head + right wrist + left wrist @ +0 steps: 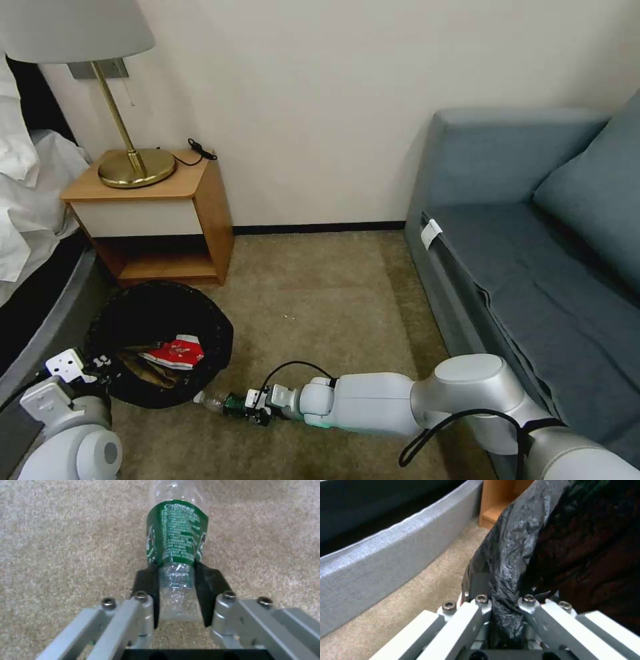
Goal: Pick up the trash bin, then pick up the garbage on the floor and place it into the trash bin.
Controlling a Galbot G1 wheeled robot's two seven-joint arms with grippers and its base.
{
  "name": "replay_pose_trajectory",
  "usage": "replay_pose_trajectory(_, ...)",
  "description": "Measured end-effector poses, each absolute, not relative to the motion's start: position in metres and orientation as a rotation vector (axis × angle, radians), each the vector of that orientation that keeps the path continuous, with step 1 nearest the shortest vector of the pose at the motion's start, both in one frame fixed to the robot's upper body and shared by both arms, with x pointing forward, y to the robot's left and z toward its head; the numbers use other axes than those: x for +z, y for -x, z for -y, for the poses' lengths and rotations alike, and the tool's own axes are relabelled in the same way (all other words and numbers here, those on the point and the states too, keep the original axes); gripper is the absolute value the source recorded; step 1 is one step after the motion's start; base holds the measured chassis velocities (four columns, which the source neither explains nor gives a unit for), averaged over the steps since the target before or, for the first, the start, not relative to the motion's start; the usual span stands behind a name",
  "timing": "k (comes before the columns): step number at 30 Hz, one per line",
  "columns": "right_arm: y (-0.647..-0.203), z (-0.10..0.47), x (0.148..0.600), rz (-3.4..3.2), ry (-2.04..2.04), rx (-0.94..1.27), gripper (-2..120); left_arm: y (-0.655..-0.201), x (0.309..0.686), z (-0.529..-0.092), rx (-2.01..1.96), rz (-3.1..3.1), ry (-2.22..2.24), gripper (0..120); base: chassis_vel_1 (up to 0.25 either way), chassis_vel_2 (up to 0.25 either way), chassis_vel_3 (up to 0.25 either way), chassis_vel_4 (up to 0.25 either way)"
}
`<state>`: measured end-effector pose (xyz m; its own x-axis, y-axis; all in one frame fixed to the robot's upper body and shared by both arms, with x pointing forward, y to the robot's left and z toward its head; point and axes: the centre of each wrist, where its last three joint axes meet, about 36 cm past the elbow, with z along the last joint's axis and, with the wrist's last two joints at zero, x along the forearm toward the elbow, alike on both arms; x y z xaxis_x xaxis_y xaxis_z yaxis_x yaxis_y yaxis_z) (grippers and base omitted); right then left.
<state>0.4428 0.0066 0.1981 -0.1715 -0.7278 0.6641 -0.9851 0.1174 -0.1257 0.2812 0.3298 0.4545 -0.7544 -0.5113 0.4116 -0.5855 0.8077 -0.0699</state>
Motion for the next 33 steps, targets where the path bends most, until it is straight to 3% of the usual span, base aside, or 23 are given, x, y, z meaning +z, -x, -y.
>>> replay_pose_trajectory(8,-0.454,0.008,0.204,1.974,-1.655,0.775,5,-0.282,0.453,-0.330,0.274,2.617,-0.826,3,0.000,0.000,0.000,0.000)
replay_pose_trajectory(21,-0.478,0.036,0.245,2.054,-1.624,0.764,5,-0.284,0.454,-0.331,0.272,2.622,-0.823,3,0.000,0.000,0.000,0.000)
replay_pose_trajectory(33,-0.529,0.157,0.299,2.280,-1.361,0.779,5,-0.284,0.458,-0.331,0.259,2.633,-0.817,3,0.000,0.000,0.000,0.000)
